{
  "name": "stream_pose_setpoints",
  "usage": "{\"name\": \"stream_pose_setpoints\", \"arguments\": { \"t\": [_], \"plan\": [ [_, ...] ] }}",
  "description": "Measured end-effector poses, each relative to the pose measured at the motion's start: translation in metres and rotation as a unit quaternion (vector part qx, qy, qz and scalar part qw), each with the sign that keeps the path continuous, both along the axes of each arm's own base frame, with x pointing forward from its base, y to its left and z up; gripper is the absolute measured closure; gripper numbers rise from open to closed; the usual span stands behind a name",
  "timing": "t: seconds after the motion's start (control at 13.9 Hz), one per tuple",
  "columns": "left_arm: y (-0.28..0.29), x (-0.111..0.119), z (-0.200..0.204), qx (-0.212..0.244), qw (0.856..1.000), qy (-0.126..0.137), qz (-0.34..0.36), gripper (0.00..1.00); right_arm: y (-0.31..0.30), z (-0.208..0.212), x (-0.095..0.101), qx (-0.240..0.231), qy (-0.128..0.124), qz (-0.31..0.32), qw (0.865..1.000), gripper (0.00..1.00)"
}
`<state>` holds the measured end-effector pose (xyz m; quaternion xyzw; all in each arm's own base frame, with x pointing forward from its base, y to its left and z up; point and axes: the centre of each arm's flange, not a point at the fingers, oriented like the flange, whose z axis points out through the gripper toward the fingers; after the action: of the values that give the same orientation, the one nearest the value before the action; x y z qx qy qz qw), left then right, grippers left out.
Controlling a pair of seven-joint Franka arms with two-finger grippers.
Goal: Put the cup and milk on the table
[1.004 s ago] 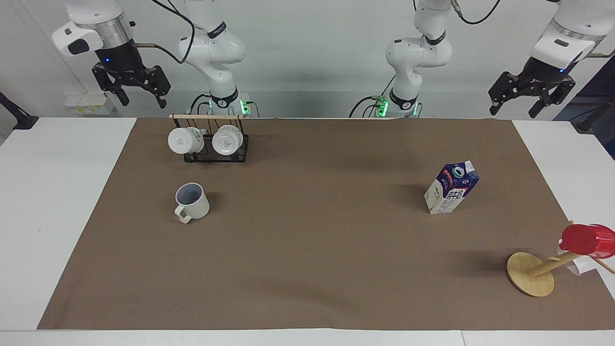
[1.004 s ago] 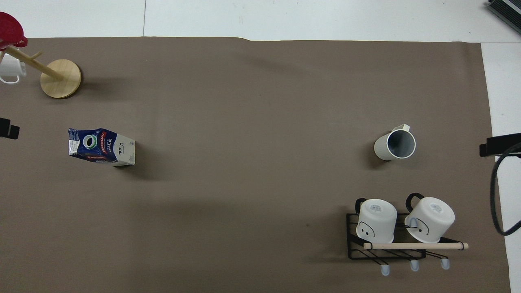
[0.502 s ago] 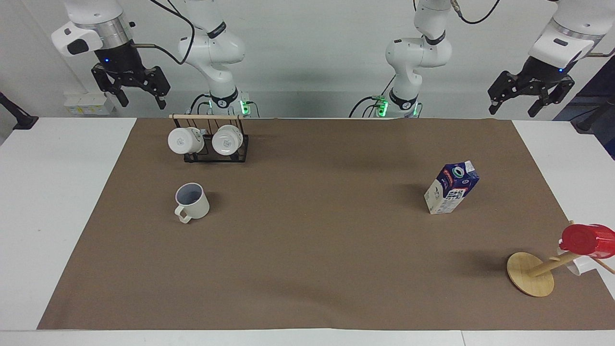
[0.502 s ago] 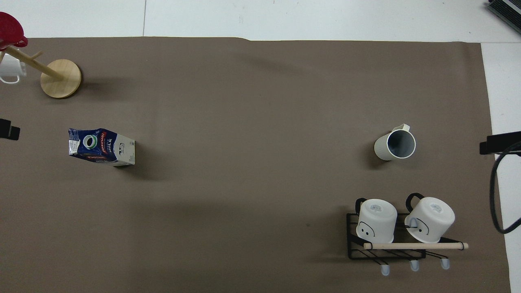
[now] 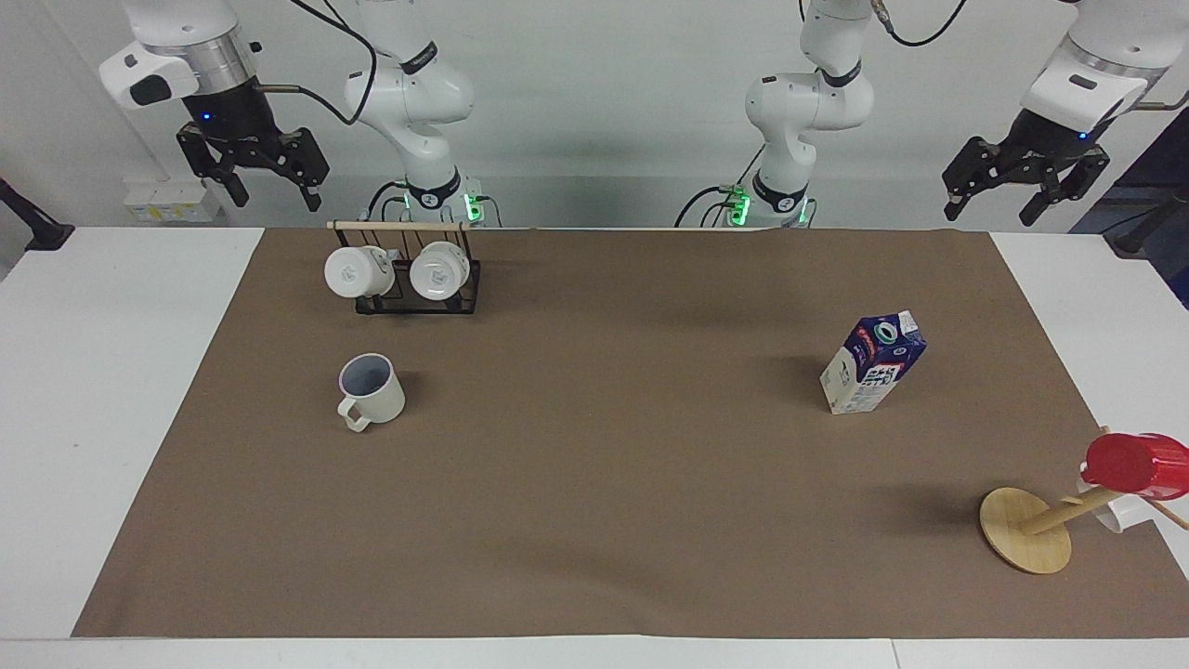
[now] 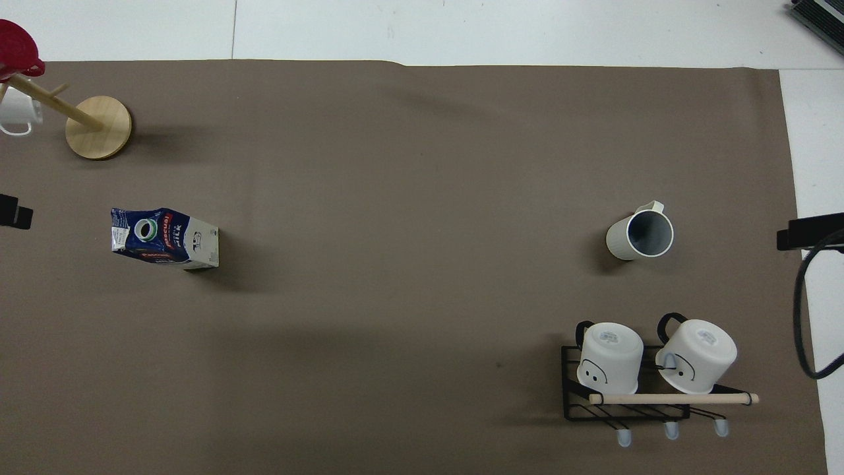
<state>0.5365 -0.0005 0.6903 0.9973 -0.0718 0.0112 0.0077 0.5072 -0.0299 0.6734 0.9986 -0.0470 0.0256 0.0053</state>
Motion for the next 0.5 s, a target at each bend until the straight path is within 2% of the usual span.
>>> {"name": "stream_pose_setpoints", "arguments": {
  "t": [0.14, 0.29, 0.5],
  "plan": [
    [0.0001, -0.0002, 0.0002, 0.000, 1.000, 0.000, 0.000, 0.00, -0.0001, -0.0005, -0.0006, 0.000, 0.003, 0.000, 1.000, 0.00],
    [0.0004, -0.0006, 0.0006, 0.000, 1.000, 0.000, 0.000, 0.00, -0.0023, -0.0030, -0.0035, 0.001, 0.016, -0.002, 1.000, 0.00],
    [0.0004, -0.0007, 0.0008, 0.000, 1.000, 0.000, 0.000, 0.00, -0.0077, -0.0022, -0.0048, 0.001, 0.017, -0.008, 1.000, 0.00]
  ]
}}
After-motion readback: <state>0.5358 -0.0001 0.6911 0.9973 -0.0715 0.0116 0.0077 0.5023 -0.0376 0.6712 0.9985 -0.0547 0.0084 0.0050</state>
